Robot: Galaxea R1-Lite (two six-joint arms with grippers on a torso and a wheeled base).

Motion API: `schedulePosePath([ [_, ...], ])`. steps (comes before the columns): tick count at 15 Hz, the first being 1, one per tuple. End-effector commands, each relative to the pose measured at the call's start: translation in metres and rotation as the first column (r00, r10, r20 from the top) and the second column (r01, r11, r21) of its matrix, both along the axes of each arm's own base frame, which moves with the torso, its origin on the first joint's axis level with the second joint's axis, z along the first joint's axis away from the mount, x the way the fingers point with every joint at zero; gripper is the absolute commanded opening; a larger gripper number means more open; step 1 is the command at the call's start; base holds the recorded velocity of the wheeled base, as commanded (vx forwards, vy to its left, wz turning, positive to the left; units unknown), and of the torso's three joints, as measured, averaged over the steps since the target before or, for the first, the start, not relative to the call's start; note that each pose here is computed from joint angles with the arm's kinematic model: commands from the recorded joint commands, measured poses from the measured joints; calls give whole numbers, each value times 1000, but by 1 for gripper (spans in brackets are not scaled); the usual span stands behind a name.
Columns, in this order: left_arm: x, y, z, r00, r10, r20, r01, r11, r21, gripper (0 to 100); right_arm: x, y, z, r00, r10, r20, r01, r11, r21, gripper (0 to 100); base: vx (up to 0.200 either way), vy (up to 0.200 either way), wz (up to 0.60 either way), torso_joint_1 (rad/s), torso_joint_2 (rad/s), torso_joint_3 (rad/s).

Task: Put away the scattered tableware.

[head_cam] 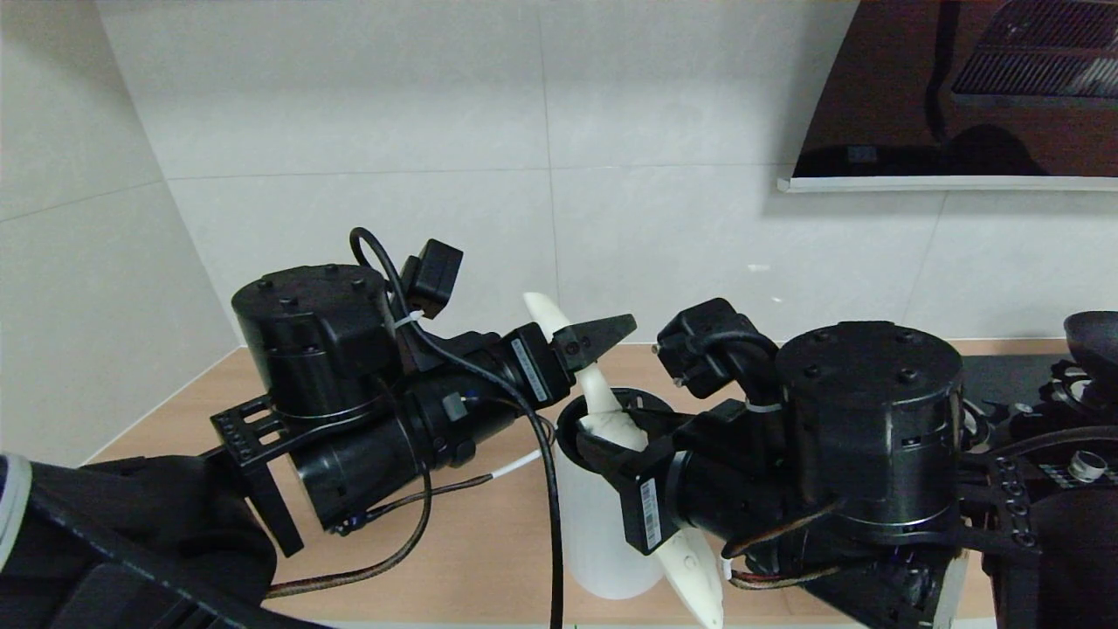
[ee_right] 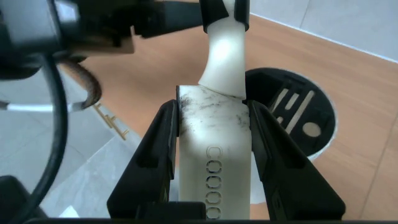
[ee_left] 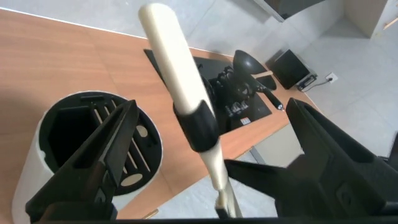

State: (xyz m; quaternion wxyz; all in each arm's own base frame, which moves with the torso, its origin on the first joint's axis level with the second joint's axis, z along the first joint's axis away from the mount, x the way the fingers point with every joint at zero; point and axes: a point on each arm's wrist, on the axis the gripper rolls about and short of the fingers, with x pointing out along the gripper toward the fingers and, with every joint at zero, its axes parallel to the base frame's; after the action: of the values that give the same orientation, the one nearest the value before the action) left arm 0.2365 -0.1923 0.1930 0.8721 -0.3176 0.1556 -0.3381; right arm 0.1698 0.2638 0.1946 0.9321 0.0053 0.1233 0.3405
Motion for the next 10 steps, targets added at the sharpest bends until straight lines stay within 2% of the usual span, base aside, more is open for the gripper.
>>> schedulePosePath([
  [1, 0, 0, 0, 1000, 0, 1, 0, 1000, -1, 100, -1, 1, 0, 1000, 4, -1, -4, 1000, -1, 0, 0, 0, 0, 0, 0, 0],
  [4, 2, -1, -3, 1000, 0, -7, 0, 1000, 6, 100, -1, 1, 0, 1000, 4, -1, -4, 1000, -1, 0, 0, 0, 0, 0, 0, 0],
  [5, 2, -1, -3, 1000, 0, -7, 0, 1000, 6, 0, -1, 1, 0, 1000, 4, -1, -4, 1000, -1, 0, 0, 0, 0, 0, 0, 0],
  [10, 0, -1, -4, 1000, -8, -11, 8, 1000, 6, 0, -1, 1, -1, 1000, 4, -8, -4, 1000, 4, 0, 0, 0, 0, 0, 0, 0],
])
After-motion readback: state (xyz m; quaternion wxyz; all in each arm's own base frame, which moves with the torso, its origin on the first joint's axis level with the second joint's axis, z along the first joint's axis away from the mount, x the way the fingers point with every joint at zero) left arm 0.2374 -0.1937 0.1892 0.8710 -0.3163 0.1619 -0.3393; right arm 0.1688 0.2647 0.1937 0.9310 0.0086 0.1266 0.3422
